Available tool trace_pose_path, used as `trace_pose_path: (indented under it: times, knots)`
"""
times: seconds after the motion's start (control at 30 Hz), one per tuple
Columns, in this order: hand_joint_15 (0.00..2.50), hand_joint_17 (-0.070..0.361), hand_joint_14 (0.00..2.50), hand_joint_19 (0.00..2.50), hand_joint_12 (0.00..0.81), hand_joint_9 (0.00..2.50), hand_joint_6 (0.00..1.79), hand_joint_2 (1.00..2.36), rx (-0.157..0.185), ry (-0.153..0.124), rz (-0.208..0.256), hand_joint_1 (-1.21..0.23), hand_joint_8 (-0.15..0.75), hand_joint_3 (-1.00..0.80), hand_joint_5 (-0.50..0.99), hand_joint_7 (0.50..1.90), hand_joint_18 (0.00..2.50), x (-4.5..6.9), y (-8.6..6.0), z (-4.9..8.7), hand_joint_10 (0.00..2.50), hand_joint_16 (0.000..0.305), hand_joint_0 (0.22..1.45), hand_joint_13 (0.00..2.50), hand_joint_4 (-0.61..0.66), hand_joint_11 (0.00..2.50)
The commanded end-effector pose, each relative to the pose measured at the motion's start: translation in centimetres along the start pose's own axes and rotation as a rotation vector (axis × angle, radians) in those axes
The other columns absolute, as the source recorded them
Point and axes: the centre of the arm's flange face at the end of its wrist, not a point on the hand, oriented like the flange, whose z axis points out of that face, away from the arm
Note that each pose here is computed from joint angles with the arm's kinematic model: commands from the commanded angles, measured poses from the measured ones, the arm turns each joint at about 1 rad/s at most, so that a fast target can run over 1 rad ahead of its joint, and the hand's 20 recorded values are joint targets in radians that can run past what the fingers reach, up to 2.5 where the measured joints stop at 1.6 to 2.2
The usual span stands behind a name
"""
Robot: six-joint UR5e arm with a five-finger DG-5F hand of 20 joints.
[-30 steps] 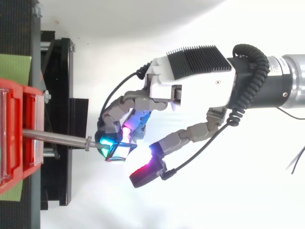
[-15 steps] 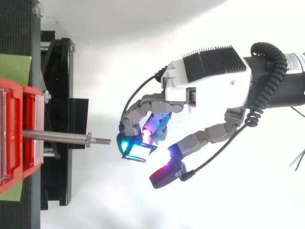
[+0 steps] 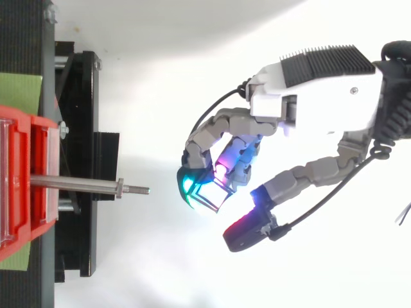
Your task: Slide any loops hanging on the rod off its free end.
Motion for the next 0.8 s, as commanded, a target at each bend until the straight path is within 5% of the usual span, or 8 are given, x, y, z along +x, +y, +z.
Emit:
trace_pose_path:
  times: [0.0, 0.77]
  knots:
    - [0.38, 0.096, 0.01, 0.50, 0.264, 0.96, 0.89, 1.01, 0.023, 0.002, 0.022, -0.79, 0.294, -0.40, -0.21, 0.93, 1.10, -0.02, 0.02, -0.31, 0.01, 0.042, 0.63, 1.21, 0.11, 0.45]
    - [0.37, 0.093, 0.02, 0.49, 0.257, 0.96, 0.89, 1.00, 0.062, 0.004, 0.139, -0.86, 0.285, -0.50, -0.20, 0.93, 1.12, 0.24, -0.13, -0.68, 0.01, 0.041, 0.65, 1.21, 0.13, 0.45]
